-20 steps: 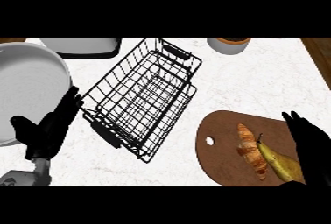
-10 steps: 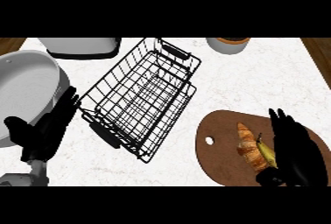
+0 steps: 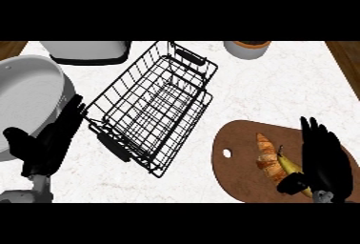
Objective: Pick the pear from the cutting board and place it in the tiered basket
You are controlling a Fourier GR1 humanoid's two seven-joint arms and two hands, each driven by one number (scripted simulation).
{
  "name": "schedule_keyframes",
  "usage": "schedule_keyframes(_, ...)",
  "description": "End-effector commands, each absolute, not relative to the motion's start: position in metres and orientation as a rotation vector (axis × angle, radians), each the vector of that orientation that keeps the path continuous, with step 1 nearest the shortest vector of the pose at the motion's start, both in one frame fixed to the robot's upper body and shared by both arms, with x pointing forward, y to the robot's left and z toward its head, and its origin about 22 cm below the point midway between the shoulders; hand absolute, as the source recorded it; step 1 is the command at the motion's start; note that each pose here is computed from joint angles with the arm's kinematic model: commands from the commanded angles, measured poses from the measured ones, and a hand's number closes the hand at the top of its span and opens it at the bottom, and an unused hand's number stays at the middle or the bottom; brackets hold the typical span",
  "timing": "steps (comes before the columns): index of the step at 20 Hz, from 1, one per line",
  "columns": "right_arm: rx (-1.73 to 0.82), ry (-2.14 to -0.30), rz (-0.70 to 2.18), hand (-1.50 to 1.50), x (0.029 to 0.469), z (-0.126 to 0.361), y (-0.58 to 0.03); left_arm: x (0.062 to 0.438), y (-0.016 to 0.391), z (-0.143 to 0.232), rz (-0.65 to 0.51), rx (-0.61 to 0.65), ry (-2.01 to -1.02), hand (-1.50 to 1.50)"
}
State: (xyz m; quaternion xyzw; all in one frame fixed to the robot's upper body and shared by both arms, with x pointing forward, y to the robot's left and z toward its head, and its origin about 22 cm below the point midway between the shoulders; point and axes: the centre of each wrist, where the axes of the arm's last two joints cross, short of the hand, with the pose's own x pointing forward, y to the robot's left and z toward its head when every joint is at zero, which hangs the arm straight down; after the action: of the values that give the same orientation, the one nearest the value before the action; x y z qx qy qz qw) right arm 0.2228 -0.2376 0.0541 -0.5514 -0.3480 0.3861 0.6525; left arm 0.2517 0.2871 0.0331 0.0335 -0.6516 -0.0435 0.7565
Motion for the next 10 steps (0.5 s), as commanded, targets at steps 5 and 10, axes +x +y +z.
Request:
schedule_keyframes(5,-1.338,-0.778,0.872,-1.5,0.235,0.044,-0.241,0.256,0.278,0.027,-0.104,0.093,-1.418,0.0)
schedule_keyframes(10,-1.175,-0.656,0.935,1.5,0.217,0.025,-0.252,0.249,0.294,0.039,-0.106,0.092,-1.415,0.0)
